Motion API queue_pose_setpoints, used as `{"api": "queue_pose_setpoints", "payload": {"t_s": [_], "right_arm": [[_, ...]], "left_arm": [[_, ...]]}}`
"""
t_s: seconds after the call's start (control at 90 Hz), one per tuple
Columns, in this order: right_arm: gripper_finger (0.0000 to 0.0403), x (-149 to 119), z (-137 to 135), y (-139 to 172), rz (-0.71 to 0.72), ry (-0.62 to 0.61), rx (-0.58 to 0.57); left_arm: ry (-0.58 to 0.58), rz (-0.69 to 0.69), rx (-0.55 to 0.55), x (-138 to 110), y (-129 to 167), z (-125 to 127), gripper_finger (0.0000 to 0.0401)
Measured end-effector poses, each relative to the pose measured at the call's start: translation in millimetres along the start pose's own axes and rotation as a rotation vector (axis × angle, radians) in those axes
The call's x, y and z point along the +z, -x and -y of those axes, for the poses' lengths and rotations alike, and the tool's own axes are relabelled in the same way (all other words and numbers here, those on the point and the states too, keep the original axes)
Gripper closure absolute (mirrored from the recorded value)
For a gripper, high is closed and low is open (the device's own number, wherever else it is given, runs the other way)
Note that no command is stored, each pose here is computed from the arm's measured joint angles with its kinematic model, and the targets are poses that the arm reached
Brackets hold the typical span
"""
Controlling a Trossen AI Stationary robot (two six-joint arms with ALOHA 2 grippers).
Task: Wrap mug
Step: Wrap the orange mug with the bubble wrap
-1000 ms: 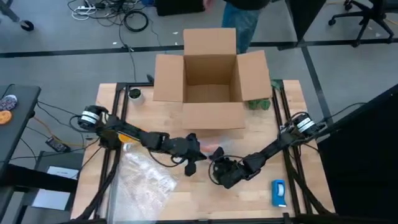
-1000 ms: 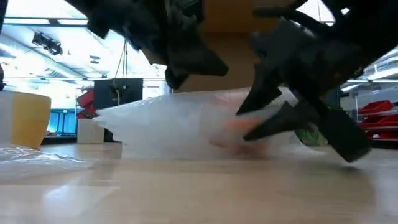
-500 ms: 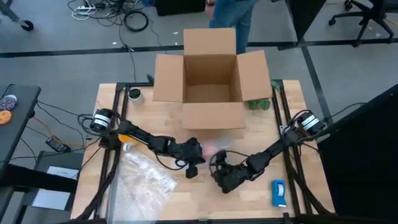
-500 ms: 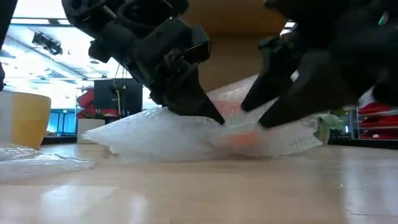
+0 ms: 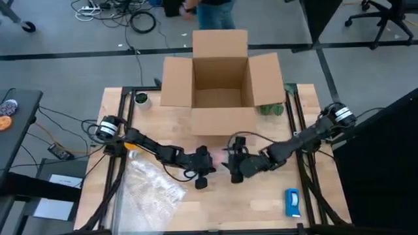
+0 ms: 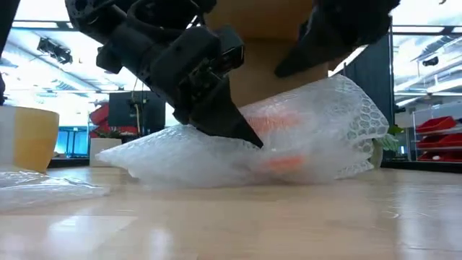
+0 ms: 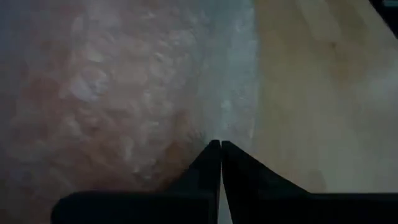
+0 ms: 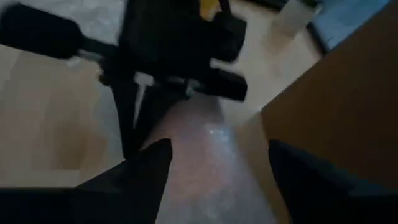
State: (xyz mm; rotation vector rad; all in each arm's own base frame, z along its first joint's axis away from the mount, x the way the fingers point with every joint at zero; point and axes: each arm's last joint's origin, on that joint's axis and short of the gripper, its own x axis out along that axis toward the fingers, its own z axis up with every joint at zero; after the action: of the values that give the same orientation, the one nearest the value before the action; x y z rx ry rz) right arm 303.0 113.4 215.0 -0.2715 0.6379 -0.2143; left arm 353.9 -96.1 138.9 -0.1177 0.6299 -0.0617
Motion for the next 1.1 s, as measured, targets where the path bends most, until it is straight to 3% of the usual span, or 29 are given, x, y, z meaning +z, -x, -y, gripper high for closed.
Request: {"api": "queue_pose_setpoints", "payload": {"t_s": [0.156, 0.333, 0.478, 0.578, 0.744, 0.922, 1.1], "right_arm": [[0.0154, -13.3, -5.7, -25.9, -0.082, -0.011, 0.056], [0.0158, -17.4, -18.4, -27.6, -0.080, 0.002, 0.053], [0.0158, -18.7, -25.4, -23.2, -0.070, 0.031, 0.046], [0.0159, -18.8, -29.0, -21.2, -0.060, 0.052, 0.047], [0.0157, -18.3, -30.6, -20.4, -0.050, 0.045, 0.049], [0.0154, -19.5, -30.9, -19.9, -0.055, 0.036, 0.026], [0.0154, -18.3, -33.6, -17.2, -0.049, 0.006, 0.001]], "left_arm": [[-0.005, -0.052, -0.047, 4.5, 10.8, 10.7, 0.0401], [-0.108, -0.047, -0.096, 43.2, 55.7, 27.7, 0.0401], [-0.212, 0.117, 0.039, 75.2, 85.3, 15.3, 0.0401], [-0.245, 0.109, 0.139, 77.5, 76.6, -6.8, 0.0401], [-0.311, 0.026, 0.204, 62.4, 41.3, -31.4, 0.0401], [-0.388, -0.002, 0.231, 53.8, 23.7, -38.4, 0.0401], [-0.388, -0.005, 0.236, 52.3, 20.8, -39.0, 0.0401]]}}
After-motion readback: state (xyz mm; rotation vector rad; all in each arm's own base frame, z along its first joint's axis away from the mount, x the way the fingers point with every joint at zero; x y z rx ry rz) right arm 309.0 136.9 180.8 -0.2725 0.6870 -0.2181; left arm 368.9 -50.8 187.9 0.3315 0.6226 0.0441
